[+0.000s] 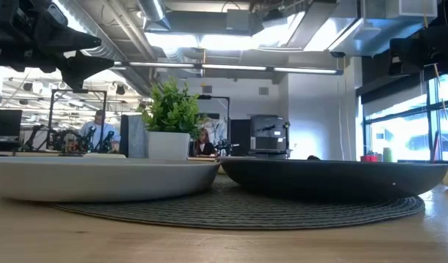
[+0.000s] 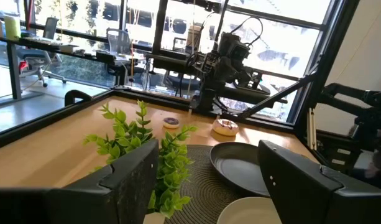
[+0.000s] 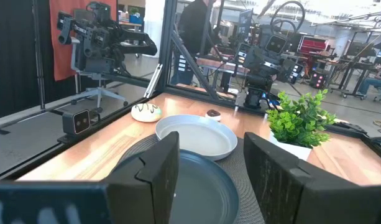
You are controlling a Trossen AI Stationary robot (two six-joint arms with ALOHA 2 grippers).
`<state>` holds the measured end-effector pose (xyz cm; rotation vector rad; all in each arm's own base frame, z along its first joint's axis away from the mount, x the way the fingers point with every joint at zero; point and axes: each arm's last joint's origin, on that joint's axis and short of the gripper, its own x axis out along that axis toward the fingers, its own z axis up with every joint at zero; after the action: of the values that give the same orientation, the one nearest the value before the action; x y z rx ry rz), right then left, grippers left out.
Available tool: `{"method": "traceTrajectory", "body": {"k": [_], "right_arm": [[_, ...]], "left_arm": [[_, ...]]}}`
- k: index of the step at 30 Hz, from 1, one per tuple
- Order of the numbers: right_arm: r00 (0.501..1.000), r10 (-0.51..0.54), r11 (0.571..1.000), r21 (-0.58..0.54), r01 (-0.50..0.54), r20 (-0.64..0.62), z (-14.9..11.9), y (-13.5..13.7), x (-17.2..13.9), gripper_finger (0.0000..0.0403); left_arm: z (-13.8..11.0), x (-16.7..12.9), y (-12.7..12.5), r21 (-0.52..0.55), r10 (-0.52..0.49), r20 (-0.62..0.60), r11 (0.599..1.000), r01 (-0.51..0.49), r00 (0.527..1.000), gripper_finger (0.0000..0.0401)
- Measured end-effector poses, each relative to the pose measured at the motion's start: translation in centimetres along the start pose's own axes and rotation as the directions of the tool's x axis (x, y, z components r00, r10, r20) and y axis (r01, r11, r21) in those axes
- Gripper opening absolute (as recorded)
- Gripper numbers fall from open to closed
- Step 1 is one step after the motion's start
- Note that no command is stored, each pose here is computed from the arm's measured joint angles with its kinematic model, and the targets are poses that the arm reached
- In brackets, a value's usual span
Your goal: Pick & Place donuts
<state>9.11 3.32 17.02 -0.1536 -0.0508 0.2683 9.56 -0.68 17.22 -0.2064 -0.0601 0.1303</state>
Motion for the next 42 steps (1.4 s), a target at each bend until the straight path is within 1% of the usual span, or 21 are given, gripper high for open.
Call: {"method": "traceTrajectory", "body": {"k": [9,15,17,21,24,30,32,34,36,39,42], "right_arm": [[1.0,0.0,1.0,0.004,0.0,0.0,0.0,0.0,0.0,0.0181],[1.0,0.0,0.995,0.095,0.0,0.001,0.0,0.0,0.0,0.0181],[1.0,0.002,0.987,0.161,-0.002,0.001,0.0,0.0,0.0,0.0181],[1.0,0.006,0.951,0.308,-0.006,0.002,0.0,0.0,0.0,0.0181],[1.0,0.004,0.942,0.335,-0.008,0.013,0.1,0.0,0.0,0.0181],[1.0,0.0,0.942,0.335,-0.004,0.013,0.1,0.0,0.0,0.0181],[0.999,-0.047,0.94,0.339,0.042,0.005,0.1,-0.1,0.0,0.0181],[0.993,-0.114,0.927,0.36,0.107,-0.001,0.1,-0.3,0.0,0.0181],[0.988,-0.153,0.92,0.364,0.142,0.002,0.3,-0.5,-0.1,0.0181],[0.986,-0.166,0.918,0.367,0.148,0.018,1.4,-0.7,-0.1,0.0181],[0.975,-0.222,0.909,0.358,0.211,-0.011,2.8,-1.1,0.1,0.0181]], "left_arm": [[0.0,0.0,0.0,0.0,-0.001,0.0,1.0,0.001,1.0,0.0269],[0.0,0.0,0.0,0.0,-0.001,0.0,1.0,0.001,1.0,0.0269],[0.0,0.0,0.0,0.0,0.0,0.0,1.0,0.0,1.0,0.0269],[0.0,0.0,0.0,0.0,-0.001,0.0,1.0,0.001,1.0,0.0269],[0.0,0.0,0.0,0.0,0.0,0.0,1.0,0.0,1.0,0.0269],[0.0,0.0,0.0,0.0,0.0,0.0,1.0,0.0,1.0,0.0269],[0.0,0.0,0.0,0.0,0.0,0.0,1.0,0.0,1.0,0.0269],[0.0,0.0,0.0,0.0,0.0,0.0,1.0,0.0,1.0,0.0269],[0.0,0.0,0.0,0.0,-0.001,0.0,1.0,0.001,1.0,0.0269],[0.0,0.0,0.0,0.0,0.0,0.0,1.0,0.0,1.0,0.0269],[0.0,0.0,0.0,0.0,0.0,0.0,1.0,0.0,1.0,0.0269]]}}
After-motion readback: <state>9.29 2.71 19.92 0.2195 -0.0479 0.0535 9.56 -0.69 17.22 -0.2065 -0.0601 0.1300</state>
